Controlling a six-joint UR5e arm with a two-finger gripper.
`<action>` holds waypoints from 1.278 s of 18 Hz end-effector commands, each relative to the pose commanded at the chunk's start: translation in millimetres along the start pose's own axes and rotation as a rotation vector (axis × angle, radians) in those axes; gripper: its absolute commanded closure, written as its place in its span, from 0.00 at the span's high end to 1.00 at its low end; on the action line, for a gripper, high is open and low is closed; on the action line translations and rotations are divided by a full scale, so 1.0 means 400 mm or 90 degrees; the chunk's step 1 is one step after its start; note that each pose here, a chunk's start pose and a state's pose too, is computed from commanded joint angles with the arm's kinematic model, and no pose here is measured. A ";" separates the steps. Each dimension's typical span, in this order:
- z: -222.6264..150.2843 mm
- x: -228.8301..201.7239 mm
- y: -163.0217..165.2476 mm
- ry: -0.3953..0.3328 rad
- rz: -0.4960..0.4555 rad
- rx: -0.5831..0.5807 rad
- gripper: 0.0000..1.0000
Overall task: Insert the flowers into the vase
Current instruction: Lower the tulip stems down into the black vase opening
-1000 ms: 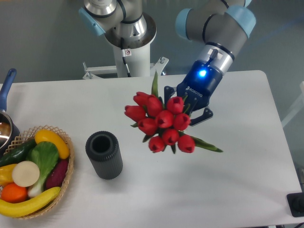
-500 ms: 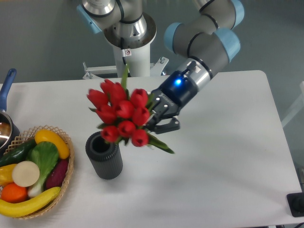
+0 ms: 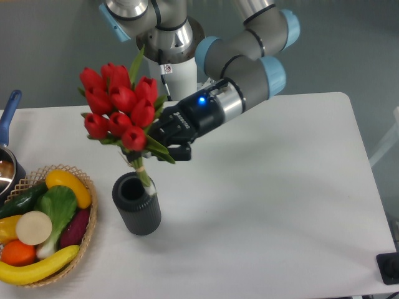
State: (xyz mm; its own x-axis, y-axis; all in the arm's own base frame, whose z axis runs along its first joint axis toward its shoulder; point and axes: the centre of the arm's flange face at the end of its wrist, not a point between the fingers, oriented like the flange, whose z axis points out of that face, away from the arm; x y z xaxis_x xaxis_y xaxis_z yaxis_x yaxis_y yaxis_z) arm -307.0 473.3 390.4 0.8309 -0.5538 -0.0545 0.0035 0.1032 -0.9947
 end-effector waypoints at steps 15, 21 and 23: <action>-0.002 0.016 0.027 -0.002 -0.018 -0.004 0.14; -0.007 0.001 0.081 -0.007 -0.039 -0.020 0.14; -0.006 0.000 0.098 -0.008 -0.048 -0.026 0.14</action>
State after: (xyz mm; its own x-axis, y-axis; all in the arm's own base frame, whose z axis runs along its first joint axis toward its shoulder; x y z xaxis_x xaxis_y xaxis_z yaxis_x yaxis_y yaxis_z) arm -308.2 475.4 351.1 0.8357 -0.5487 0.0212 0.0435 0.0276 -0.9987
